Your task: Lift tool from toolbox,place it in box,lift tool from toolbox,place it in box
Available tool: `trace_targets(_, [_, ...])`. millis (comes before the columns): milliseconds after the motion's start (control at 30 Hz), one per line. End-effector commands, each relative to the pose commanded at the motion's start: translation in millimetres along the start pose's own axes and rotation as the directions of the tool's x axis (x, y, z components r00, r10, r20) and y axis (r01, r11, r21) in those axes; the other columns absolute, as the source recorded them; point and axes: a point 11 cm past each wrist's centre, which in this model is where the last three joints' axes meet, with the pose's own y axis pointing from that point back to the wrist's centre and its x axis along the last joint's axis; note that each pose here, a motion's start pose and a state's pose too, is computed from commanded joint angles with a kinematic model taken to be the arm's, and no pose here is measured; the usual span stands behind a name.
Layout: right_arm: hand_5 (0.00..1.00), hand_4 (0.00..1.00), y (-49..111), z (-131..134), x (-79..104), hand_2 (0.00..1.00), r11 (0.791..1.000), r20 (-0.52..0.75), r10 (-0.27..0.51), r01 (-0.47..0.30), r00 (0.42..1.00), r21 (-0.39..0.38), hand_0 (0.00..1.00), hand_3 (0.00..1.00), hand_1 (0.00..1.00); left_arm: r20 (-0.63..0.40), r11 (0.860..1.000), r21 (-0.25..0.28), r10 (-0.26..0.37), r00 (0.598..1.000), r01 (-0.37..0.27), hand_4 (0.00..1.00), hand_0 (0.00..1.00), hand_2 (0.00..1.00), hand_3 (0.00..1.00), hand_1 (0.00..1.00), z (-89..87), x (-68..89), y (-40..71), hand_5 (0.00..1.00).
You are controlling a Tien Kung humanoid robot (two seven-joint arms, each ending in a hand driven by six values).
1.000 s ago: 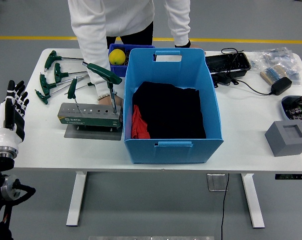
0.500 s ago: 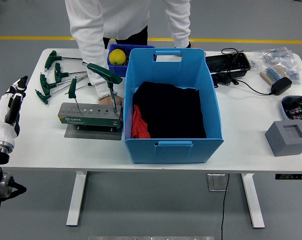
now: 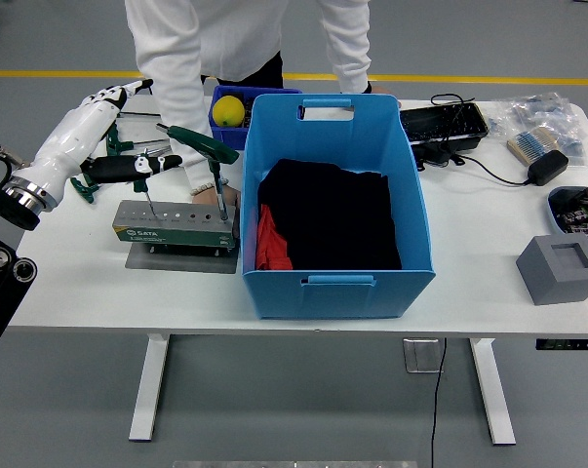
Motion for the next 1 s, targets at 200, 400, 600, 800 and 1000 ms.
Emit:
trace_targets(200, [0.793,0.948,-0.1,1,0.7,0.838,1.000,0.001,0.005,-0.005,1.000,-0.002,0.768,0.737,0.787,0.121,0.990,-0.089,-0.103,0.987,0.114,0.998,0.998,0.998,0.998,0.998,31.9,-8.8,-28.2,0.496])
trace_targets(400, [0.794,0.945,-0.4,4,3.5,0.837,1.000,0.007,0.014,-0.014,1.000,-0.002,0.765,0.719,0.784,0.197,0.973,-0.102,-0.185,0.963,0.207,0.998,0.938,0.896,0.956,0.919,43.1,-24.8,-42.0,0.490])
trace_targets(600, [0.793,0.944,-0.7,8,6.6,0.831,1.000,0.011,0.021,-0.021,1.000,-0.003,0.761,0.713,0.781,0.221,0.973,-0.092,-0.188,0.957,0.212,0.998,0.800,0.679,0.774,0.723,42.4,-26.5,-50.0,0.499])
trace_targets(800, [0.790,0.941,-0.6,7,9.9,0.827,1.000,0.014,0.028,-0.028,1.000,-0.001,0.762,0.708,0.780,0.254,0.972,-0.062,-0.204,0.945,0.227,0.998,0.699,0.534,0.647,0.593,36.6,-25.7,-58.1,0.518])
trace_targets(1000, [0.788,0.939,-0.3,5,11.7,0.824,0.999,0.011,0.033,-0.033,0.999,0.006,0.762,0.706,0.777,0.280,0.967,-0.022,-0.238,0.930,0.254,0.998,0.595,0.449,0.573,0.508,28.3,-29.8,-62.2,0.542])
